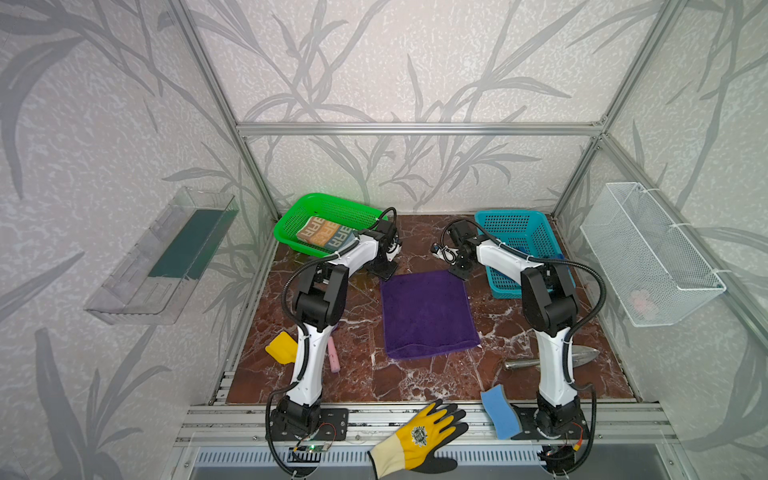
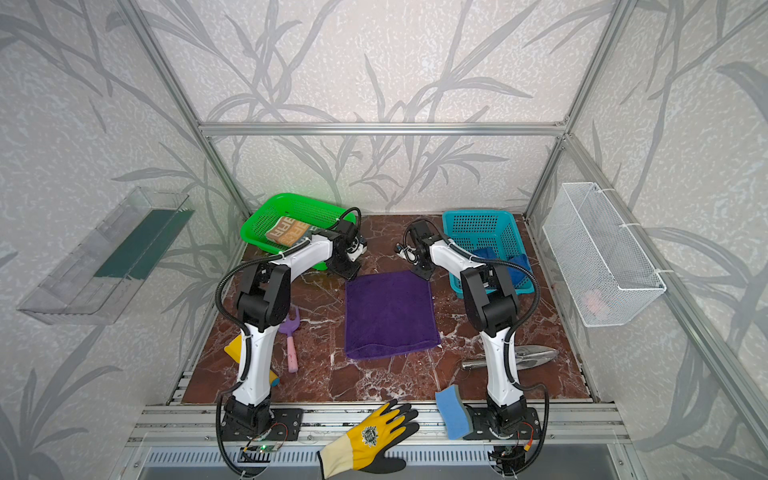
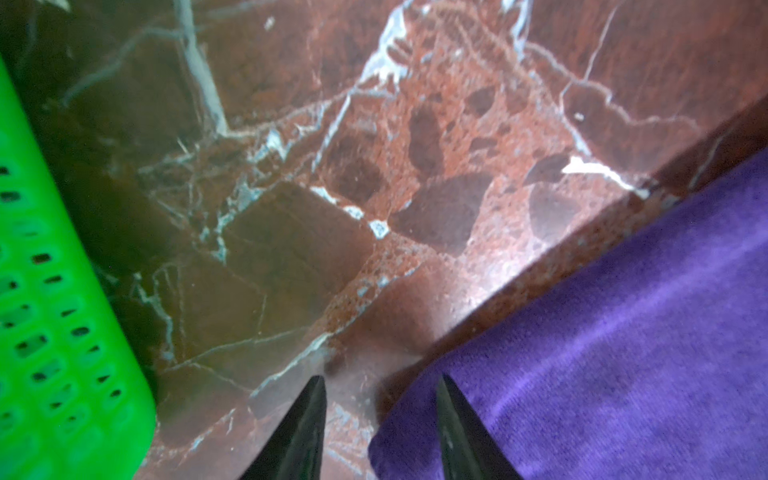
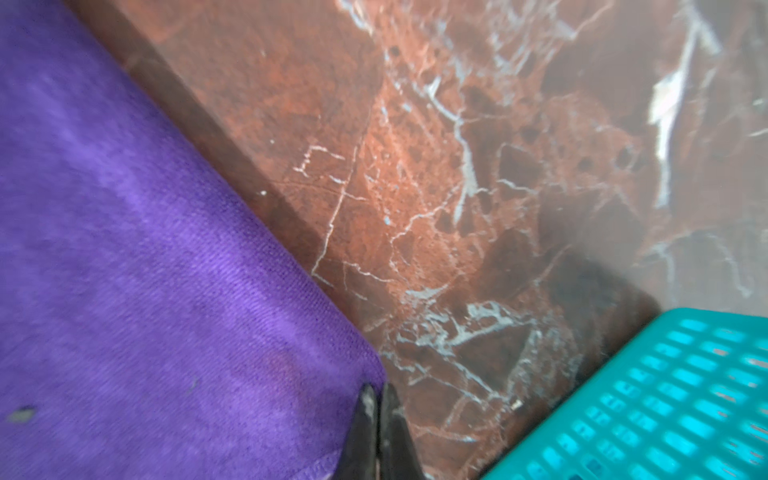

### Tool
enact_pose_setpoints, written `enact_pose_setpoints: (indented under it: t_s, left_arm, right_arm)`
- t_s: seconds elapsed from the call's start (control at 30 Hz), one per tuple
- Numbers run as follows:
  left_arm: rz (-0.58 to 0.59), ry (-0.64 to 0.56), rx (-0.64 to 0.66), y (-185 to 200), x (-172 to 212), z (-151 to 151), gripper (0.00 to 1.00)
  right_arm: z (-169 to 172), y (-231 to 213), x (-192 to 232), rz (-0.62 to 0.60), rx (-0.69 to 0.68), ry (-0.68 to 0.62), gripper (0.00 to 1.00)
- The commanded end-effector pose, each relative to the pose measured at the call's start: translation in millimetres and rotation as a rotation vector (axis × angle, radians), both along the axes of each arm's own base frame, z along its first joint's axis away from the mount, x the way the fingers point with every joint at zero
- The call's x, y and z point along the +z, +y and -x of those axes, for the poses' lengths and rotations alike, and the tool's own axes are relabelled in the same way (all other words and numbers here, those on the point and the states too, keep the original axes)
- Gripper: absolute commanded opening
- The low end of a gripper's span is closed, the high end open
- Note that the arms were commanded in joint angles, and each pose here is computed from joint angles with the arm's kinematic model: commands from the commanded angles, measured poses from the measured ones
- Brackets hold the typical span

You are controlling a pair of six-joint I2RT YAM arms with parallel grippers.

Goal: Fold and stack the towels

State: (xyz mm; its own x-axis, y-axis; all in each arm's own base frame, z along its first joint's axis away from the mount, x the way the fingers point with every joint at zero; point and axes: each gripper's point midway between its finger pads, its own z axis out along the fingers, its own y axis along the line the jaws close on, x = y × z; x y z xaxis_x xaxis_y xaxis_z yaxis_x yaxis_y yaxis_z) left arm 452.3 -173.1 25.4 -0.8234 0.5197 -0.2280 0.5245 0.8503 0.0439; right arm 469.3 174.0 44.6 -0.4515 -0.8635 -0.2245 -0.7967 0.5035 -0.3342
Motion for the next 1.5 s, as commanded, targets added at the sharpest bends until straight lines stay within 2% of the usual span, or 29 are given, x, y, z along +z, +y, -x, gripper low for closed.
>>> enact_pose_setpoints:
  t_s: [0.0, 0.23, 0.57, 0.8, 0.83, 0.9, 1.17, 1.3, 1.47]
  left_arm:
    - [-0.003, 0.039, -0.031, 2.9, 5.7, 9.2, 0.45]
    - [-0.003, 0.087, -0.017, 3.2, -9.4, 16.6, 0.44]
    - [-0.039, 0.093, 0.000, 10.3, -15.5, 17.7, 0.30]
    - [-0.039, 0.122, 0.005, 9.9, -22.3, 21.6, 0.15]
    - [-0.039, 0.122, 0.008, 9.7, -22.5, 21.8, 0.07]
    - [-0.042, 0.113, 0.016, 10.4, -21.3, 20.5, 0.00]
    - [-0.003, -0.042, 0.040, 7.2, 12.6, 1.6, 0.00]
    - [0.031, -0.094, 0.014, 1.4, 30.0, -0.8, 0.00]
    - [0.012, -0.155, -0.001, 3.0, 41.9, -2.7, 0.00]
  right_arm:
    - [5.9, -0.6, 19.9, 0.003, 0.007, -0.018, 0.00]
    - [6.9, 2.1, 16.6, 0.009, 0.007, -0.016, 0.00]
    - [5.1, 4.6, 16.2, -0.002, 0.006, -0.031, 0.00]
    - [6.3, 4.4, 11.5, -0.003, 0.007, -0.027, 0.00]
    - [6.5, 4.4, 11.6, -0.004, 0.006, -0.028, 0.00]
    - [6.1, 4.0, 11.8, -0.005, 0.005, -0.032, 0.00]
    - [4.3, 7.0, 18.5, -0.043, -0.001, -0.068, 0.00]
    - [5.0, 6.0, 25.8, -0.109, -0.023, -0.070, 0.00]
    - [3.8, 4.7, 39.4, -0.209, -0.043, -0.087, 0.00]
